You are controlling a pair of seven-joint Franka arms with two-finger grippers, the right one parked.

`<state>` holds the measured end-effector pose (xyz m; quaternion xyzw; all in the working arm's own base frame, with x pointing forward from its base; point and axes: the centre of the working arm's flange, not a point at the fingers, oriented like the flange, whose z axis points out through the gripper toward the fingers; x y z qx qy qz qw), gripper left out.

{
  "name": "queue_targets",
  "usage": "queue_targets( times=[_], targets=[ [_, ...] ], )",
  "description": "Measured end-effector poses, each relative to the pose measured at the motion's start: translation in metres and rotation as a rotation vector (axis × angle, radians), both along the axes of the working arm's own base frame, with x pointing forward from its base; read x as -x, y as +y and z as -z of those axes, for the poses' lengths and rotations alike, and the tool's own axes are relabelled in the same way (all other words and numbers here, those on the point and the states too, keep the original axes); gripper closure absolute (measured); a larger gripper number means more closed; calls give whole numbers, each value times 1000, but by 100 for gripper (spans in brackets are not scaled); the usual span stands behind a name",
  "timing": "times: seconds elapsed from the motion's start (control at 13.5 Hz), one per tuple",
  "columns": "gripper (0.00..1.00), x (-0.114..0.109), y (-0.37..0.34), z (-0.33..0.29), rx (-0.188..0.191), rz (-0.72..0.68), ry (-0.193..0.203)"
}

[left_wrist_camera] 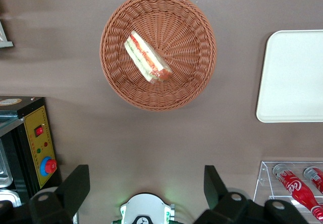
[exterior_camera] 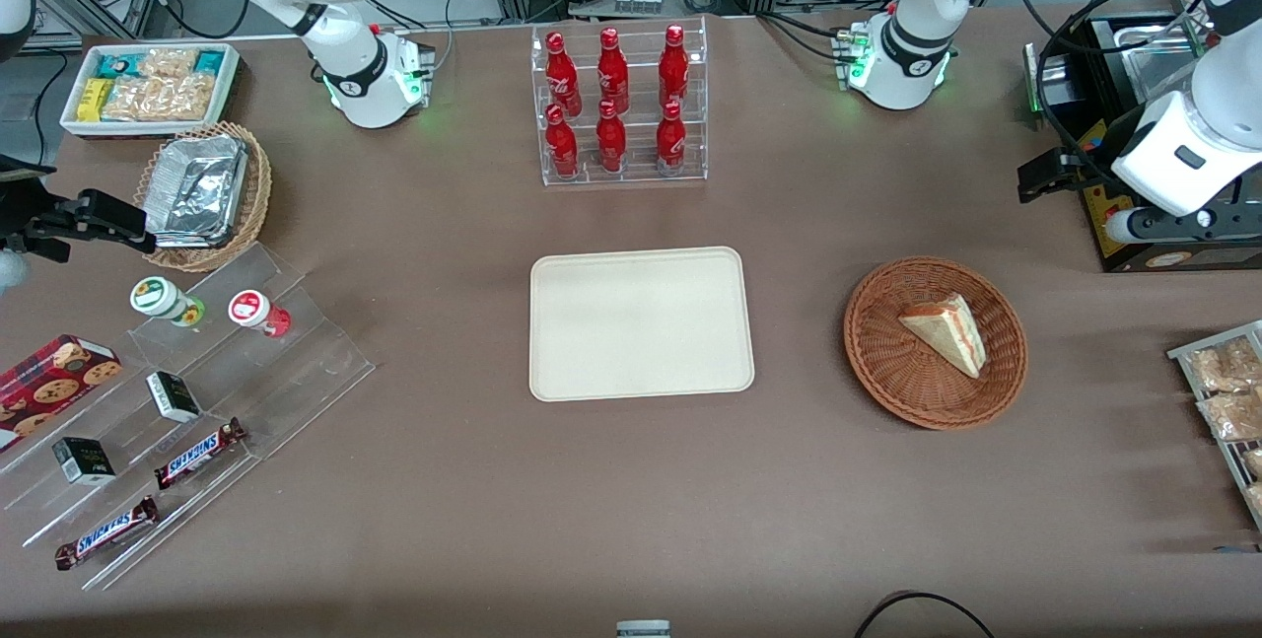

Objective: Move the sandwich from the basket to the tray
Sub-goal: 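Move the open left gripper over the sandwich in the wicker basket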

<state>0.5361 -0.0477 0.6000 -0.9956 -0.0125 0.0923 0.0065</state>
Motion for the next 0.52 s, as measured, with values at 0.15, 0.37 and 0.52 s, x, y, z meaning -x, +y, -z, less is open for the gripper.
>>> queue_targets(
  times=[0.15, 0.37, 0.52],
  targets=[
    [0, 0, -1, 0, 0, 1, -1],
    [0, -3, -3, 7, -3, 6, 2],
    [0, -6, -3, 23, -6, 7, -6]
  ],
)
